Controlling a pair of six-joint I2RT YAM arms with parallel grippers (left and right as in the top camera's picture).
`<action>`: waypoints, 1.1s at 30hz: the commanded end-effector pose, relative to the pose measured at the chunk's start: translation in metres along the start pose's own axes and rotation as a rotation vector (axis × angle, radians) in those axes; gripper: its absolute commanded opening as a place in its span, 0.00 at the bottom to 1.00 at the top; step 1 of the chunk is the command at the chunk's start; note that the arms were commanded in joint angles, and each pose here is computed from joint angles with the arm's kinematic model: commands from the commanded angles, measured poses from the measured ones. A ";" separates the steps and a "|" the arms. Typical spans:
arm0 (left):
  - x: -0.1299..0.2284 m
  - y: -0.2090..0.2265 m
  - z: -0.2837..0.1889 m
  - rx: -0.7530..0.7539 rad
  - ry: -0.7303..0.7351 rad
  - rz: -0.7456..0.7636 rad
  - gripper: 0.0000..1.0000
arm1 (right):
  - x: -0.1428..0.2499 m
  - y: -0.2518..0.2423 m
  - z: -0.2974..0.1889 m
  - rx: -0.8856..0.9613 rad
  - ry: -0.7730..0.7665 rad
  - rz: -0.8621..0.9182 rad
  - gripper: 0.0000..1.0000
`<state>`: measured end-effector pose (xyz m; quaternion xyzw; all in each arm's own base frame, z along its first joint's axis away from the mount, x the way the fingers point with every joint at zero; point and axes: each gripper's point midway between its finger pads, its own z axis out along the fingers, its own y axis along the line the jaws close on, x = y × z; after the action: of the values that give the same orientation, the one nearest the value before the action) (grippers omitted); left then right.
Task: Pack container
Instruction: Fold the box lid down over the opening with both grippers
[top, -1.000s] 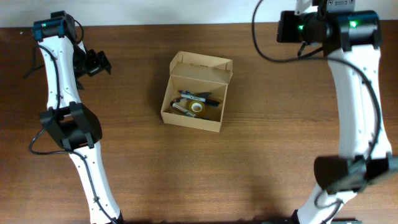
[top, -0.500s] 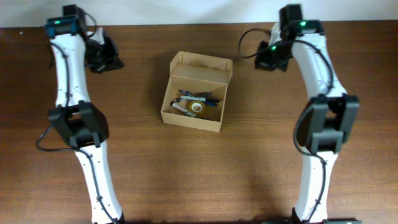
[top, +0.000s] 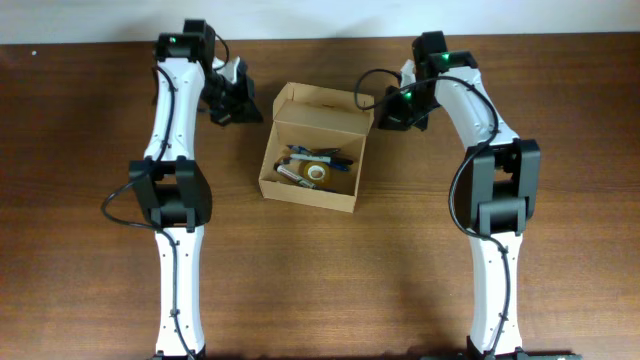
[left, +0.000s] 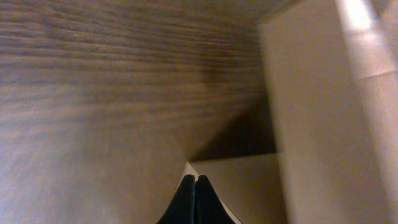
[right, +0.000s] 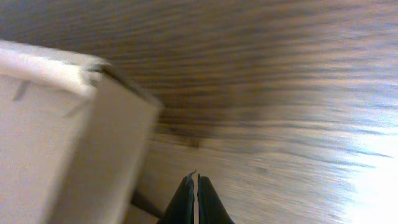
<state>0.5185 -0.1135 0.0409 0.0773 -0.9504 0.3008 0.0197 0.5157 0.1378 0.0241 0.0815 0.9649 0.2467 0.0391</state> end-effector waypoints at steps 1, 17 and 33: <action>0.002 0.004 0.022 0.100 0.053 -0.015 0.02 | 0.005 0.021 0.004 -0.068 0.015 -0.027 0.04; -0.030 -0.062 0.011 0.534 -0.046 0.188 0.02 | -0.014 0.074 -0.003 -0.315 -0.069 -0.242 0.04; -0.037 -0.121 -0.063 0.597 -0.232 0.487 0.02 | -0.020 0.113 -0.059 -0.392 -0.186 -0.476 0.04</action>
<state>0.5759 -0.1651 0.1332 -0.0809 -0.8209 0.5436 -0.1552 0.5417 0.1984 0.0729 -0.0891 0.9024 0.3964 0.1436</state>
